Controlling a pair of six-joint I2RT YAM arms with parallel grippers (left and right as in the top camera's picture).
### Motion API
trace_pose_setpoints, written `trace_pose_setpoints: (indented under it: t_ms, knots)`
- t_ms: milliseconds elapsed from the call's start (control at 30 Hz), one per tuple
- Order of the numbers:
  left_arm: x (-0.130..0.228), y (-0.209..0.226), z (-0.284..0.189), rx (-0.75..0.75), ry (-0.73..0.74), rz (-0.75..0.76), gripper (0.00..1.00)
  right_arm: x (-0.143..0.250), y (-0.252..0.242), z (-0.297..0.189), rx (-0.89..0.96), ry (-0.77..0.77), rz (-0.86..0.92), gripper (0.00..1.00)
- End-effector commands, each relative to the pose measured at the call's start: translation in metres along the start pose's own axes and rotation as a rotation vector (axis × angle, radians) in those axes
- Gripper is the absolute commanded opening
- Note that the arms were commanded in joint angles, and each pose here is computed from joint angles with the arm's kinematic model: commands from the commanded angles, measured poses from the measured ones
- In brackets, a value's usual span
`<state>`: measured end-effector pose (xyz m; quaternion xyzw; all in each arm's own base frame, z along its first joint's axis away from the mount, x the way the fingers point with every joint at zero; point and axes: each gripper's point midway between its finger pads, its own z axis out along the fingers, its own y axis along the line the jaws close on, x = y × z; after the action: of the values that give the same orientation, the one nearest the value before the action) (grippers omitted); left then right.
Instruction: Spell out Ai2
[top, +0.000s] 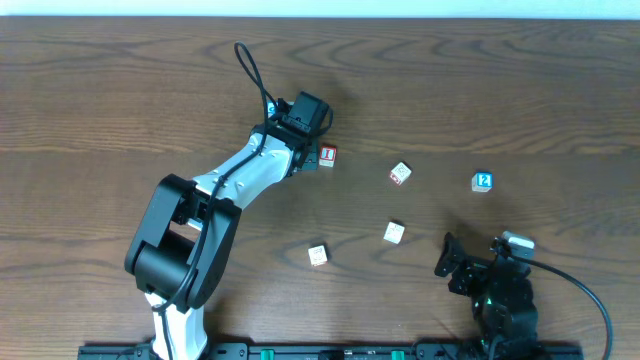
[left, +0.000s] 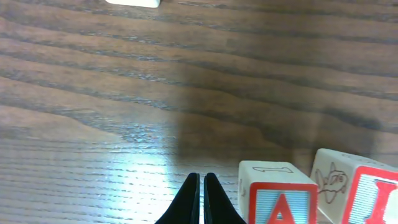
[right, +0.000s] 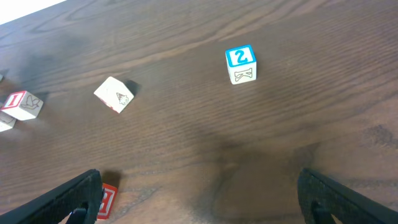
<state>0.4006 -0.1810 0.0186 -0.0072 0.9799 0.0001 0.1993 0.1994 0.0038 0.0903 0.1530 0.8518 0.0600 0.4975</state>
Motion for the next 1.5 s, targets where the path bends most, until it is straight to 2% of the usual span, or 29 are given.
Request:
trace_pose_setpoints:
  t_ms: [0,1133,1333,1467]
  knots:
    - [-0.01,-0.009,-0.012,0.054,-0.017,-0.033,0.06,0.0,-0.001,0.0,0.004,-0.003,0.021,0.99]
    - [-0.018,-0.028,-0.014,0.147,-0.041,-0.052,0.06,0.0,-0.001,0.0,0.004,-0.003,0.021,0.99]
    - [-0.016,-0.024,-0.013,0.127,-0.035,-0.052,0.06,0.0,-0.001,0.0,0.004,-0.003,0.021,0.99]
    - [-0.026,-0.008,-0.014,0.054,-0.078,-0.063,0.06,0.0,-0.001,0.0,0.004,-0.003,0.021,0.99]
